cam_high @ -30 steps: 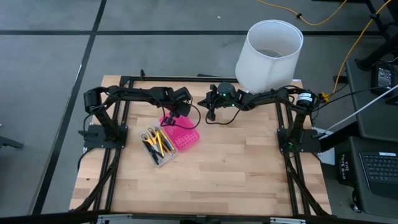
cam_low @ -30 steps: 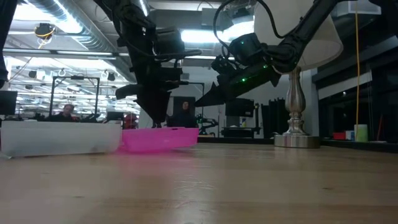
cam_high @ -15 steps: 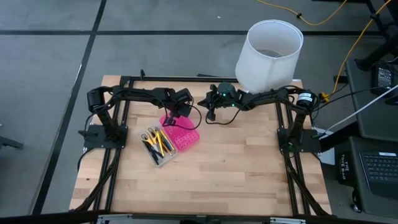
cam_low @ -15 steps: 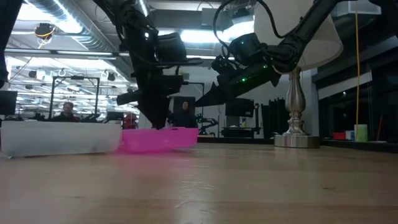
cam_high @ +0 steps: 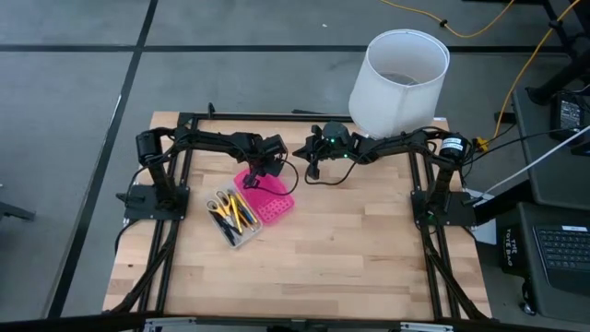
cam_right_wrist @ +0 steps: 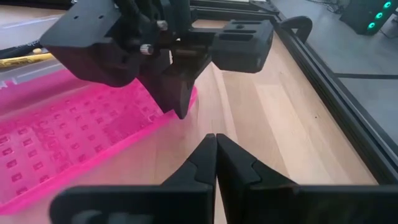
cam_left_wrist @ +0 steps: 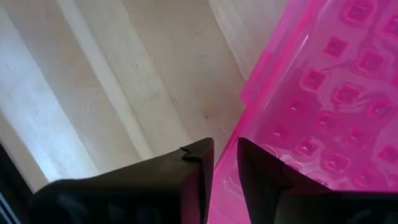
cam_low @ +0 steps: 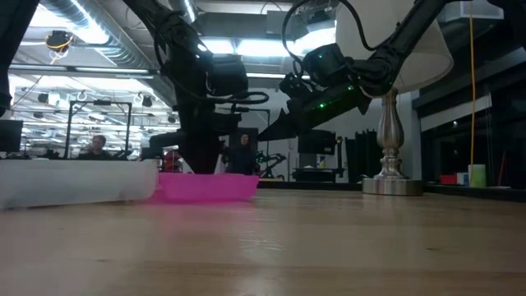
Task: Pick & place school supplies into a supply box
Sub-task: Close the pink supply box
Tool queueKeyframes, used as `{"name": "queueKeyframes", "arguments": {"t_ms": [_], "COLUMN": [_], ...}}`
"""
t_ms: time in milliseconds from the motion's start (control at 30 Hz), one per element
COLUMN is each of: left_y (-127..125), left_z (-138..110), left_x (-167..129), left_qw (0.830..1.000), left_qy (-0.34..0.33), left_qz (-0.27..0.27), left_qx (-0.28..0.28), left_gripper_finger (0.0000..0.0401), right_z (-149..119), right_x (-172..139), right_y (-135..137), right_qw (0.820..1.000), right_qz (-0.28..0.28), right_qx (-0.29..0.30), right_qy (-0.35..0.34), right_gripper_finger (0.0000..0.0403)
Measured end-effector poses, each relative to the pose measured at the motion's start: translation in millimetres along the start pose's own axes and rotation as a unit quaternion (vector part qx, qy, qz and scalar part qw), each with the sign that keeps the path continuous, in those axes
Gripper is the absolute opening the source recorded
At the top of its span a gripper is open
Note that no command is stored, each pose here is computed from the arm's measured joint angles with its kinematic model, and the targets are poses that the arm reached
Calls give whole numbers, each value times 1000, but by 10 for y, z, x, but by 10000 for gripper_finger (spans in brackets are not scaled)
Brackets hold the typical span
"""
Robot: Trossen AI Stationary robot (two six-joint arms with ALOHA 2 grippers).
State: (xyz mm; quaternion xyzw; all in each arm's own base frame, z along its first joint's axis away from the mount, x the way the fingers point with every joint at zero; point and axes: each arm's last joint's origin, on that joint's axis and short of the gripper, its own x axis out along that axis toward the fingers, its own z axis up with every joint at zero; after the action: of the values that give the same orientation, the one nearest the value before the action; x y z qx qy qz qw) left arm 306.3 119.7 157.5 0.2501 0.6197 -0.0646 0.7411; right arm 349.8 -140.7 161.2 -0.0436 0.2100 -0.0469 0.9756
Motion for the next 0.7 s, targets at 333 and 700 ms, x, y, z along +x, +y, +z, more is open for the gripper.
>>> {"name": "queueKeyframes", "arguments": {"t_ms": [333, 700], "left_y": [-10, -54], "left_z": [-10, 63], "left_x": [-6, -26], "left_qw": [999, 996], "left_qy": [12, 58], "left_qz": [0, 55], "left_qx": [37, 50], "left_gripper_finger": [15, 3], "right_z": [0, 0], "right_x": [0, 0], "right_y": [1, -2], "right_qw": [1000, 1000], "right_qz": [0, 0], "right_qx": [-5, -6], "right_qy": [0, 0], "right_gripper_finger": [12, 12]}}
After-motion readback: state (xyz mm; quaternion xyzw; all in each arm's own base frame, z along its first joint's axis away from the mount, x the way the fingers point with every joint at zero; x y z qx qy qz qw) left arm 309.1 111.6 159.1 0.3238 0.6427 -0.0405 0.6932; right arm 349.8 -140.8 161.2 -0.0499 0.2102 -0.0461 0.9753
